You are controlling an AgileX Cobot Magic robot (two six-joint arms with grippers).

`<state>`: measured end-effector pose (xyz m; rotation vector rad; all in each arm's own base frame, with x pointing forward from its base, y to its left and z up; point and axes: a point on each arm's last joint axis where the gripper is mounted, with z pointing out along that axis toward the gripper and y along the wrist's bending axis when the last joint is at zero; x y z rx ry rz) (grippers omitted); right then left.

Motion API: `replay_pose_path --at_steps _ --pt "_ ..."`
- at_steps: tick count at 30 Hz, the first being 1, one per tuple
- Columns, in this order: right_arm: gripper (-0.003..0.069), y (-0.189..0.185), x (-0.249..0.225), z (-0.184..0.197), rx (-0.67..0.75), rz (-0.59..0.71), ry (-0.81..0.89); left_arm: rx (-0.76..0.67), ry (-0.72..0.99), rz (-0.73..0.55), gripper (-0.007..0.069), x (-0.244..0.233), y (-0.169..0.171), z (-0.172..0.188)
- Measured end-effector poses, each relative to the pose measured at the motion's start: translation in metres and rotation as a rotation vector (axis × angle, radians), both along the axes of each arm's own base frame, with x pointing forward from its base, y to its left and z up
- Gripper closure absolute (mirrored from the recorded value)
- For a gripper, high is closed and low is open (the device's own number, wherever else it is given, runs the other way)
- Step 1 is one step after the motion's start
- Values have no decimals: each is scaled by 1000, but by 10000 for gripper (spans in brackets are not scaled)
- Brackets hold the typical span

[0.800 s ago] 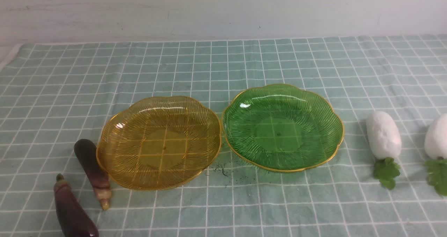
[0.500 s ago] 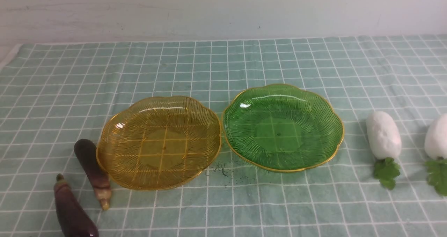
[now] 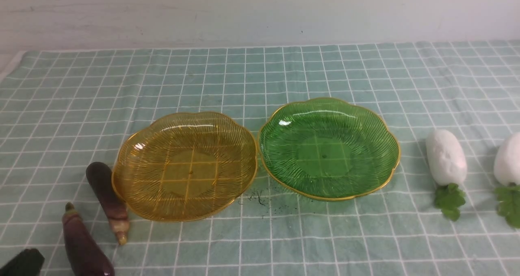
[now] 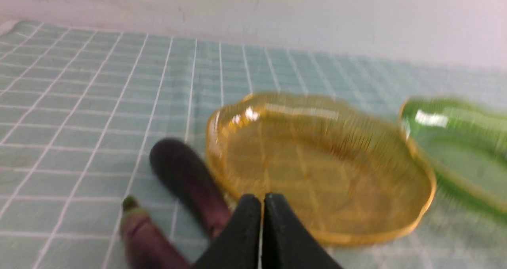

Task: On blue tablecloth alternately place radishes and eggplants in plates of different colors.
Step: 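Pick up the eggplant and place it in the yellow plate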

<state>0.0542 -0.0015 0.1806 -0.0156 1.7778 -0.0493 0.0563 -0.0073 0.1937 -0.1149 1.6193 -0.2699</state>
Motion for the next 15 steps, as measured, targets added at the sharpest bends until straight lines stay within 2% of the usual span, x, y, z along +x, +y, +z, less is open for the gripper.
replay_pose_path --at_steps 2,3,4,6,8,10,12,15 --pt "673 0 0 0 0 0 0 -118 -85 31 633 0 3 9" --pt "673 0 0 0 0 0 0 -137 -101 7 633 0 4 10" --pt "673 0 0 0 0 0 0 -238 -195 84 633 -1 9 19" --pt "673 0 0 0 0 0 0 -350 -334 164 633 -4 19 31" --pt "673 0 0 0 5 0 -1 -437 -446 196 633 -10 25 53" --pt "673 1 1 1 58 2 -20 -457 -500 163 633 -18 24 81" --pt "673 3 1 4 171 1 -70 -424 -521 111 633 -26 19 113" --pt "673 3 2 14 377 -11 -172 -313 -426 13 633 -22 7 156"
